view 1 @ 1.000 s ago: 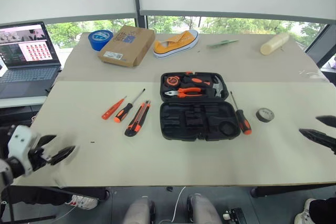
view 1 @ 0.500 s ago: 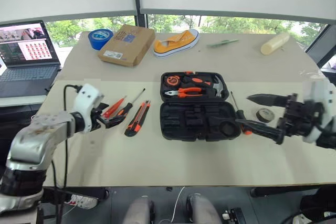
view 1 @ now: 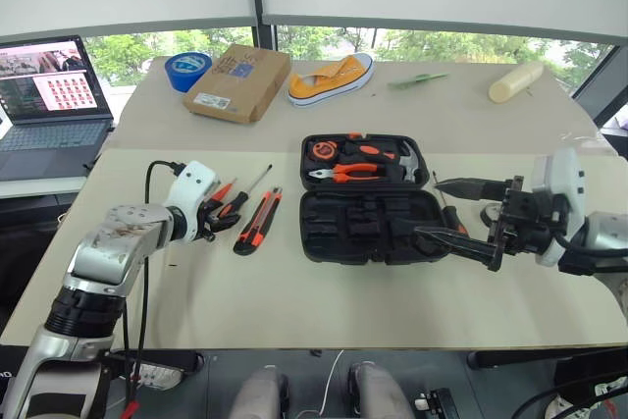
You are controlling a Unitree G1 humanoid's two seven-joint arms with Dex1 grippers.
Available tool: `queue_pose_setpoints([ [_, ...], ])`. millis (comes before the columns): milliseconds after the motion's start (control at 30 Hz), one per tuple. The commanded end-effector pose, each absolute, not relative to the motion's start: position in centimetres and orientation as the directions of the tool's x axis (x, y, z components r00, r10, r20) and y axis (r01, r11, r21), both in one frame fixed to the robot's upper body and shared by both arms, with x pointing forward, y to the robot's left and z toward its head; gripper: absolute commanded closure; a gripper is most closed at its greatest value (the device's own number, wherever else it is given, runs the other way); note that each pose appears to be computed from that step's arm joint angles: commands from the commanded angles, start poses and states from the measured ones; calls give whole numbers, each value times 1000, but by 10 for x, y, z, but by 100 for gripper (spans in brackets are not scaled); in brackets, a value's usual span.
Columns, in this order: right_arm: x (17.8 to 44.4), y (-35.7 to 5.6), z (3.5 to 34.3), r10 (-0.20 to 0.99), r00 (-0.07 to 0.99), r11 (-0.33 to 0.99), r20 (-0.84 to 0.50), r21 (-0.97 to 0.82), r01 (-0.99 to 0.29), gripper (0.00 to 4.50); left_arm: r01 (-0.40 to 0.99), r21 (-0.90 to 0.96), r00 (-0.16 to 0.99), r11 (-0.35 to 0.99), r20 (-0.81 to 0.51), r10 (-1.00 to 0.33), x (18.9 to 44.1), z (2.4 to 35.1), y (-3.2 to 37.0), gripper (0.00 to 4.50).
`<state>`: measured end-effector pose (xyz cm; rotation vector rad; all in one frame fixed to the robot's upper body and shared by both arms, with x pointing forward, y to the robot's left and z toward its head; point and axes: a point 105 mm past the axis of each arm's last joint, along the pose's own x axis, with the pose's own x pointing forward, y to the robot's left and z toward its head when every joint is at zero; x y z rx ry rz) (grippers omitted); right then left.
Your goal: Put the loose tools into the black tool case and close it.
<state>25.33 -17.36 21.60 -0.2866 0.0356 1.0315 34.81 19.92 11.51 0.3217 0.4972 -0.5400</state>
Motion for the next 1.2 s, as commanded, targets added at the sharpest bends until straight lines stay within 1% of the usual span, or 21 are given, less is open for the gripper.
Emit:
queue_pose_setpoints([
  [33,254,-170,225,847,515,474,-133,-250,-844,0,565,179,749,805,-520,-410,352,115,195,362],
  [100,254,-170,225,848,514,474,-129,-249,-845,0,571,173,743,803,-523,-417,353,114,194,364],
  [200,256,-171,226,845,519,478,-129,-254,-841,0,580,153,742,800,-505,-442,355,122,189,364],
  [300,258,-176,225,830,541,499,-134,-255,-828,0,566,208,793,798,-402,-458,368,158,190,364],
  [333,259,-179,223,822,551,509,-145,-249,-824,0,592,252,795,766,-342,-502,371,178,182,364],
  [400,259,-184,218,812,559,521,-167,-223,-824,0,658,355,752,664,-254,-609,369,210,160,364],
  [433,258,-186,216,812,555,521,-179,-208,-828,0,684,399,720,610,-237,-652,367,220,150,364],
  [500,256,-189,211,805,558,517,-202,-221,-827,0,744,481,626,464,-256,-737,359,226,127,364],
  [600,264,-198,209,760,615,569,-212,-242,-786,0,817,529,452,231,-338,-825,347,219,94,364],
  [667,268,-203,209,737,641,589,-214,-260,-765,0,826,548,393,133,-391,-832,348,211,75,364],
  [767,272,-209,209,712,670,614,-211,-276,-740,0,822,568,351,37,-455,-819,354,201,52,364],
  [833,272,-214,211,698,686,628,-206,-284,-725,0,816,577,360,25,-475,-803,363,197,41,364],
  [967,268,-219,211,679,706,651,-200,-280,-706,0,796,604,400,53,-457,-794,380,193,22,364],
  [1067,265,-221,209,670,713,656,-204,-287,-698,0,797,604,380,11,-487,-787,380,185,16,364],
  [1200,267,-223,210,652,735,678,-186,-291,-675,0,824,565,335,-54,-562,-756,376,167,14,364],
])
